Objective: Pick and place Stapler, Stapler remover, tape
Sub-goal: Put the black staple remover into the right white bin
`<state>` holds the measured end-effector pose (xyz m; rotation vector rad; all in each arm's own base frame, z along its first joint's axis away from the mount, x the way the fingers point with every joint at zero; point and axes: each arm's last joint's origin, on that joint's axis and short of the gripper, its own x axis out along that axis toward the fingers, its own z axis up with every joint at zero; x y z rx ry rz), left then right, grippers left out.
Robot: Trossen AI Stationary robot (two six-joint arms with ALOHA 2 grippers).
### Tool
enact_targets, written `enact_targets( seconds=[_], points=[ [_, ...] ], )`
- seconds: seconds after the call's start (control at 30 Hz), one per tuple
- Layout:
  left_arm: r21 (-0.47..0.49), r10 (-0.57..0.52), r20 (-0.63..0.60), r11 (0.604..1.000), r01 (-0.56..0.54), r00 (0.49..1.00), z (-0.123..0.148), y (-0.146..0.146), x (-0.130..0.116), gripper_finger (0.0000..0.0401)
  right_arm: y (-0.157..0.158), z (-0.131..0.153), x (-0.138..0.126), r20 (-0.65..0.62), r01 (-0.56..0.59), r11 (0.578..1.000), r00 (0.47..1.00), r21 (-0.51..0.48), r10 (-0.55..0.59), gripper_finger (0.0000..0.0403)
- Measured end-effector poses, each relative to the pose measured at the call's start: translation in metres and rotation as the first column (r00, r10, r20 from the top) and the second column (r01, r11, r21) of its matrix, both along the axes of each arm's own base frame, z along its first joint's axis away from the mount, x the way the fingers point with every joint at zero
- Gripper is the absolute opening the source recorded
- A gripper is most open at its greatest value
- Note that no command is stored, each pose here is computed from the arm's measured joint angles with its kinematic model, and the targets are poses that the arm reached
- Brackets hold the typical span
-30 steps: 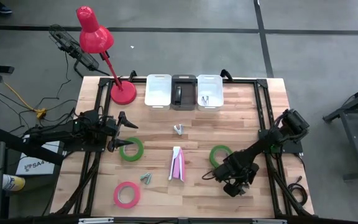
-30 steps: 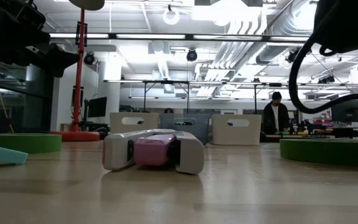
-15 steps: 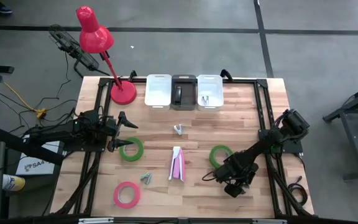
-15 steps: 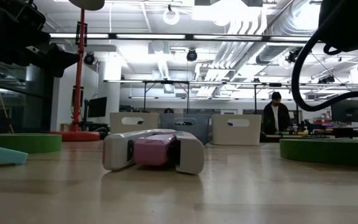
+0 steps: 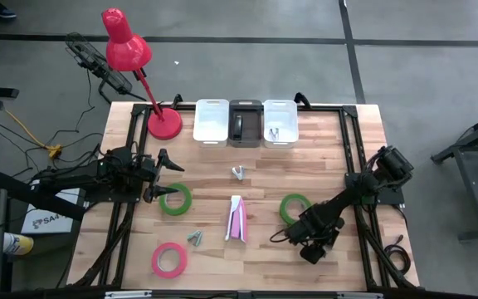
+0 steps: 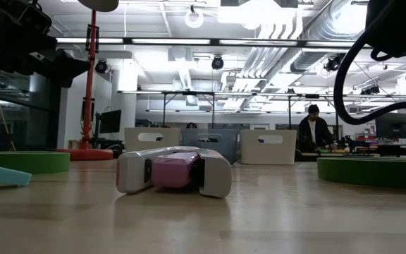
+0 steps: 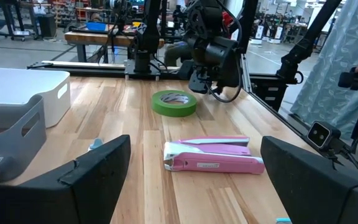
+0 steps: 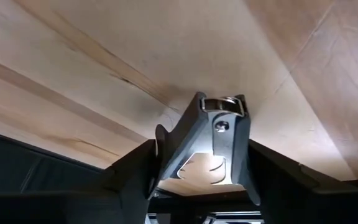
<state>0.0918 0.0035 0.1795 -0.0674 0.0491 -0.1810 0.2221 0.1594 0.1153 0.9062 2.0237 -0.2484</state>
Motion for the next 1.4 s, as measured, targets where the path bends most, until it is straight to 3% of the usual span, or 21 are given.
enact_targets(
  seconds=[0.4, 0.67, 0.87, 1.17, 1.4],
  points=[
    [0.000, 0.000, 0.000, 1.000, 0.000, 1.000, 0.000, 0.000, 0.000, 0.0356, -0.007, 0.000, 0.007, 0.006, 0.058, 0.998, 0.998, 0.005, -0.058, 0.0091],
    [0.000, -0.004, 0.000, 1.000, 0.004, 1.000, 0.000, 0.000, 0.000, 0.0356, -0.007, 0.013, 0.022, 0.057, 0.087, 0.996, 0.994, 0.029, -0.088, 0.0090],
    [0.000, -0.003, 0.000, 1.000, 0.003, 1.000, 0.000, 0.000, 0.000, 0.0356, -0.012, 0.049, 0.037, 0.174, 0.155, 0.986, 0.971, 0.065, -0.164, 0.0090],
    [0.000, -0.003, 0.000, 1.000, 0.003, 1.000, 0.000, 0.000, 0.000, 0.0356, -0.065, 0.111, 0.056, 0.463, 0.303, 0.952, 0.840, 0.031, -0.282, 0.0090],
    [0.000, 0.000, 0.000, 1.000, 0.000, 1.000, 0.000, 0.000, 0.000, 0.0356, -0.133, 0.139, 0.073, 0.680, 0.320, 0.947, 0.701, -0.033, -0.213, 0.0090]
  ],
)
